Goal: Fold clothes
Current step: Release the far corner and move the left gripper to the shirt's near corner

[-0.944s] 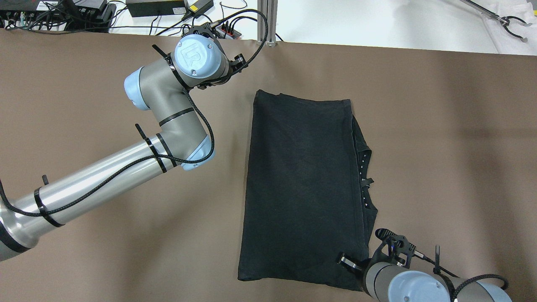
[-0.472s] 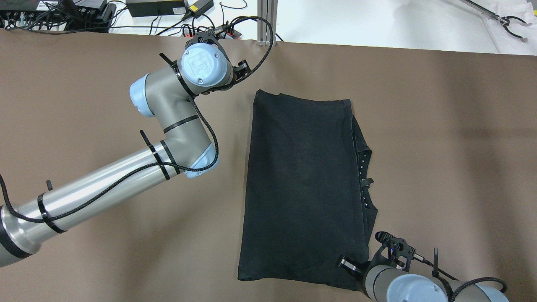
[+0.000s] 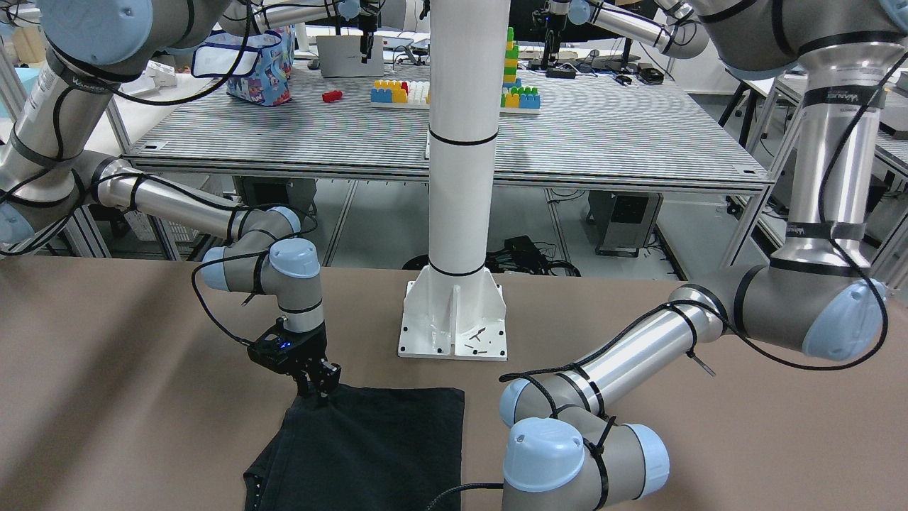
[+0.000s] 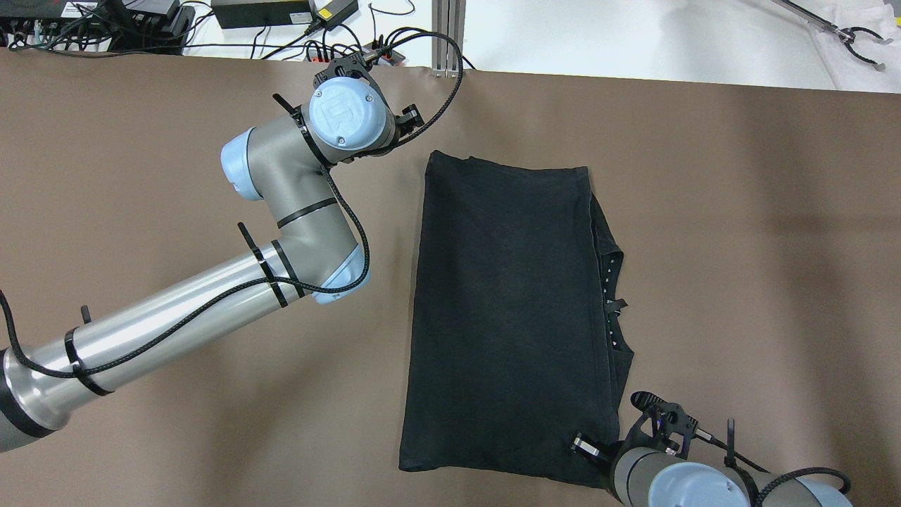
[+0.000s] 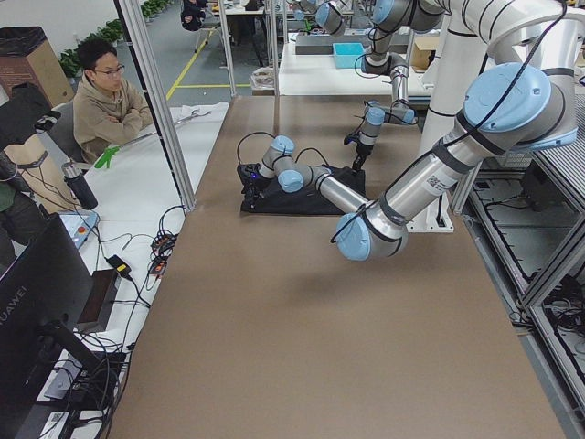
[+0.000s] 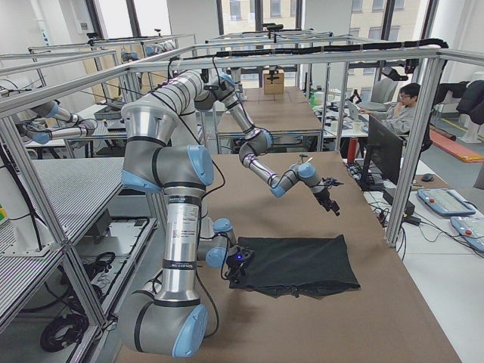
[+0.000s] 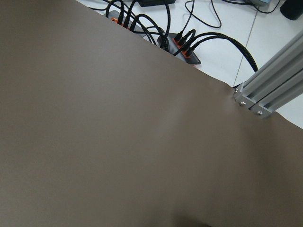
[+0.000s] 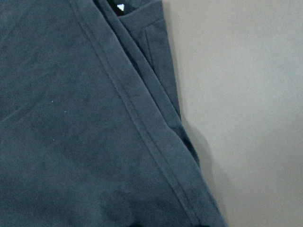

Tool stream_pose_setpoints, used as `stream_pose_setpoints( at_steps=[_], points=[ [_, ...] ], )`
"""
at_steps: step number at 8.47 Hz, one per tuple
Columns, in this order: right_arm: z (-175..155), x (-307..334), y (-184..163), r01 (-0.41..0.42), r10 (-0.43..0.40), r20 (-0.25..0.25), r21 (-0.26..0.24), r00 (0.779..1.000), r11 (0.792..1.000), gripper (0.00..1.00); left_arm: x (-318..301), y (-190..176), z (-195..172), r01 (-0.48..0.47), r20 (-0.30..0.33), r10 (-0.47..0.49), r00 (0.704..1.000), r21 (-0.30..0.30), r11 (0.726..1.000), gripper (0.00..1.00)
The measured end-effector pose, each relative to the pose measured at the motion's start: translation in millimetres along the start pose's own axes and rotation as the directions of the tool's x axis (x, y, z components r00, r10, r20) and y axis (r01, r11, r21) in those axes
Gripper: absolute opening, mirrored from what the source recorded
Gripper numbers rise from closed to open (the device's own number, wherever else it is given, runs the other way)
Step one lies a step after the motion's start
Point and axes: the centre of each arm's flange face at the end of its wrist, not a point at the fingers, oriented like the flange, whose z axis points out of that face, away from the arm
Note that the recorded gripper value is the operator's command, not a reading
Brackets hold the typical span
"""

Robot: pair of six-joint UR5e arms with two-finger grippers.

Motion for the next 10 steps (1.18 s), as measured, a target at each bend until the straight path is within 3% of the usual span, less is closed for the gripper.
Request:
stream_pose_setpoints(
  at_steps=[2, 5, 6, 7, 10],
  points=[
    [2, 1, 0, 0.000, 0.000, -0.004, 0.001, 1.000, 1.000, 0.44, 1, 0, 0, 0.000, 0.000, 0.000, 1.000, 0.000, 1.000, 0.88],
    [6, 2, 1, 0.002, -0.002, -0.009, 0.004, 1.000, 1.000, 0.19, 2, 0, -3, 0.003, 0.000, -0.003, 1.000, 0.000, 1.000, 0.88],
    [6, 1, 2, 0.003, -0.003, -0.009, 0.003, 1.000, 1.000, 0.06, 3, 0, -6, 0.005, 0.007, -0.005, 1.000, 0.000, 1.000, 0.88],
    [6, 0, 3, 0.002, -0.002, -0.008, 0.002, 1.000, 1.000, 0.00, 3, 0, -9, 0.006, 0.012, -0.006, 1.000, 0.000, 1.000, 0.88],
    [4, -3, 4, 0.001, -0.001, -0.002, -0.002, 1.000, 1.000, 0.00, 3, 2, -11, 0.015, 0.017, -0.015, 1.000, -0.002, 1.000, 0.88]
  ],
)
